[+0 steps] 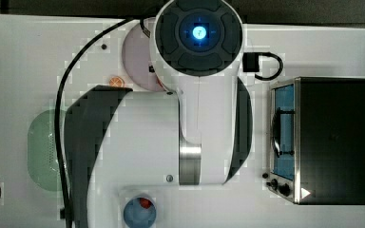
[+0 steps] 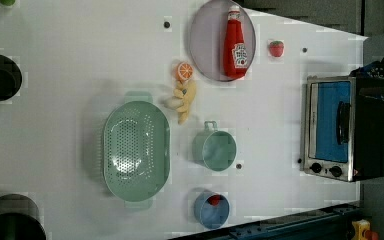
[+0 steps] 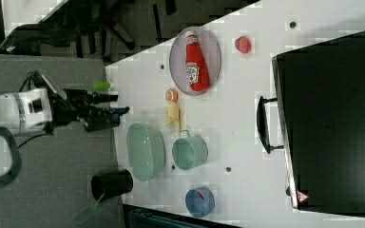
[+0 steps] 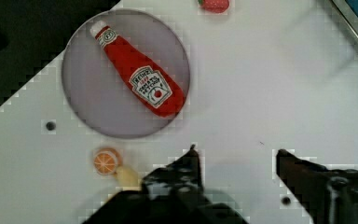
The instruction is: Flap open oven.
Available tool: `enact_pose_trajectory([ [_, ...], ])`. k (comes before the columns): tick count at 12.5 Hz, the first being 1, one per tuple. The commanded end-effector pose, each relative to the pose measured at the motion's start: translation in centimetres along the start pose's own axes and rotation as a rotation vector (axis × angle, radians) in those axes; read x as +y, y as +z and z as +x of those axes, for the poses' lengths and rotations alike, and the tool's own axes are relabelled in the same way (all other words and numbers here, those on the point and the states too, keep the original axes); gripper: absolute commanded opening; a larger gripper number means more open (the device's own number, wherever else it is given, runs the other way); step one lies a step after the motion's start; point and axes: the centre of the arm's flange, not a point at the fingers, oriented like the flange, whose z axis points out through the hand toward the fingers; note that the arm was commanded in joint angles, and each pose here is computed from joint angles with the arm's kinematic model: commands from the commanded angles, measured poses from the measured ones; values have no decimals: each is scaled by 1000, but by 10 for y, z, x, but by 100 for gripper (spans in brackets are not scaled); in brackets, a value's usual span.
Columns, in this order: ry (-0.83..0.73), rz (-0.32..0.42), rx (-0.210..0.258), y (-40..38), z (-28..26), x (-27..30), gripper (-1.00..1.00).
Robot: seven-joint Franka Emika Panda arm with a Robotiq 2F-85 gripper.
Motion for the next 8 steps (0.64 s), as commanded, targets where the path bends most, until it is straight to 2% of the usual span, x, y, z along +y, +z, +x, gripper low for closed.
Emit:
enact_pose_trajectory([
  [1, 168, -26, 3, -48, -47, 109, 59],
  [3, 168, -26, 3, -48, -47, 109, 100],
  [7, 168, -25, 4, -48, -46, 109, 100],
  [8, 169, -26, 3, -48, -46, 109, 90],
])
